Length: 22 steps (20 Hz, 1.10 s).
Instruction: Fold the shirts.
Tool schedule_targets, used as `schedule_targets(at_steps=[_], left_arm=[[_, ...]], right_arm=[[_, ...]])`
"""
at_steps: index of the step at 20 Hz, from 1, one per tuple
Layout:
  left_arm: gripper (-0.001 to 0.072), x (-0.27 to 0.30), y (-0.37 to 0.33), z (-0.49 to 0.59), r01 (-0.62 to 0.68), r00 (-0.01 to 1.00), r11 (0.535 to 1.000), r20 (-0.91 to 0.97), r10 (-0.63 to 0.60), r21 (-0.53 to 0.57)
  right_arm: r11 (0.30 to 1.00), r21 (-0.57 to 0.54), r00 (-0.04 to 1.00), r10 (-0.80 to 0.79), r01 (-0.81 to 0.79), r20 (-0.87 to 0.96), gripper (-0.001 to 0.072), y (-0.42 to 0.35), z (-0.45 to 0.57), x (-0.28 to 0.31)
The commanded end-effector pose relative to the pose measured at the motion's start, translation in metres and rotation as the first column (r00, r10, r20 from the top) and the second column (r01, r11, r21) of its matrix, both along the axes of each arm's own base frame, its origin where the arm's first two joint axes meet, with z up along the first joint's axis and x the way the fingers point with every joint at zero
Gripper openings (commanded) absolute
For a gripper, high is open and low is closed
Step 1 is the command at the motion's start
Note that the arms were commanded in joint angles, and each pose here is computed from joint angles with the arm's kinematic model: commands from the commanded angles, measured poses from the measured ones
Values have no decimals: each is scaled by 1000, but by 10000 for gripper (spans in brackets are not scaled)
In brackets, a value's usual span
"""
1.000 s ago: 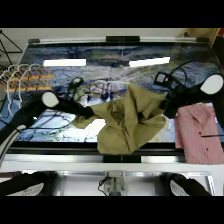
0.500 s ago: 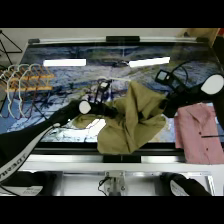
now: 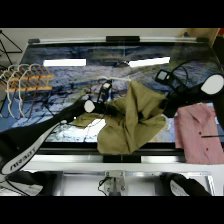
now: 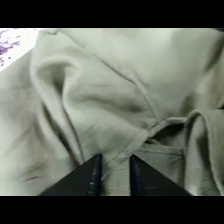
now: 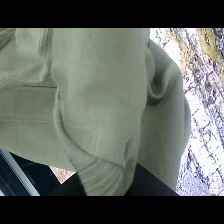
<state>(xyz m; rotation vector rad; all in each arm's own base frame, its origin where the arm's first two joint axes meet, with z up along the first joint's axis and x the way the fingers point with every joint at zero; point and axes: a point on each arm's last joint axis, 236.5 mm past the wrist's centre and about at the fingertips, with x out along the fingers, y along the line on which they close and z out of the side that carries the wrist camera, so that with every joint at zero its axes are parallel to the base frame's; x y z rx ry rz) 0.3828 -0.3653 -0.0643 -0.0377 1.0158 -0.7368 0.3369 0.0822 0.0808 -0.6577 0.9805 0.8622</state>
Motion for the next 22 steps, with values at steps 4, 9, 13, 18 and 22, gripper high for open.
schedule_targets(at_steps=[4,9,13,18,22], left_arm=[[53,16,18,-2,-41,999,999,-4,41,5],[50,21,26,6,-38,999,999,24,38,18],[49,52,67,40,-104,990,994,103,101,20],[49,86,127,61,-267,959,964,91,267,-21],[48,102,129,88,-276,950,960,138,281,-54]], right_arm=[[1000,0,1000,-2,2,2,62,0,1,0],[1000,-2,1000,-4,4,5,62,-1,1,1],[1000,19,999,-22,22,28,62,2,14,-4],[999,50,997,-22,18,74,62,8,41,-21],[998,64,998,3,1,-68,61,13,35,-56]])
